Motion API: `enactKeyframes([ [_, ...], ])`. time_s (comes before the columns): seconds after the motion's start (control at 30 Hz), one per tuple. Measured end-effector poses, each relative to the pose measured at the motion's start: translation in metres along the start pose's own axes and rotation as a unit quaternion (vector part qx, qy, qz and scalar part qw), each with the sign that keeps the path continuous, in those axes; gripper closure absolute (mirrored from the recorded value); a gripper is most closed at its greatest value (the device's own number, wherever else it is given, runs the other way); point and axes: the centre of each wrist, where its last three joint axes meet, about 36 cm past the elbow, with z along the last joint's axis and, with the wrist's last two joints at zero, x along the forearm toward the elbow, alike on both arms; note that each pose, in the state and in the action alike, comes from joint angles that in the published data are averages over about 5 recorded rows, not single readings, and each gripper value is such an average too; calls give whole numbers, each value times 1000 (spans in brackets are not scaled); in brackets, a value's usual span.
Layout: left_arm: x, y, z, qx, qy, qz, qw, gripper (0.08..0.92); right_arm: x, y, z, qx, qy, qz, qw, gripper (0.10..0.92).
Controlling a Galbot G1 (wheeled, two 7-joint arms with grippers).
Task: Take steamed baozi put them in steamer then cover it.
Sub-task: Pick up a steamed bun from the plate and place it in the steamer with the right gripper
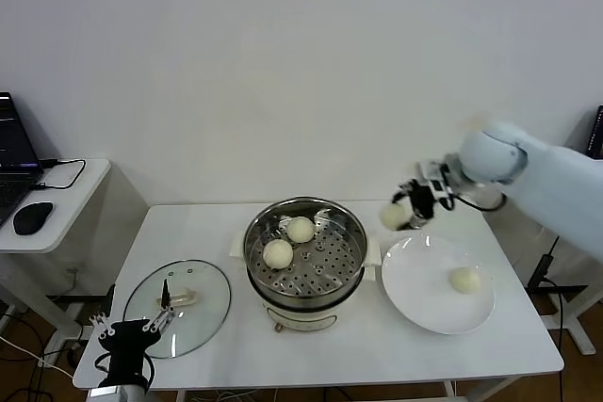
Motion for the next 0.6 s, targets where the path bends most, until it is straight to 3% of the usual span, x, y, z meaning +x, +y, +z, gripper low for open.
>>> enactKeyframes([
  [0.3,-2,3,-3,2,-5,-9,1000,177,-33,-16,-71,104,-34,-38,993,403],
  [0.6,-3,5,-5,6,-8,-18,1000,177,-77,-12,-112,218,-50,-83,971,403],
])
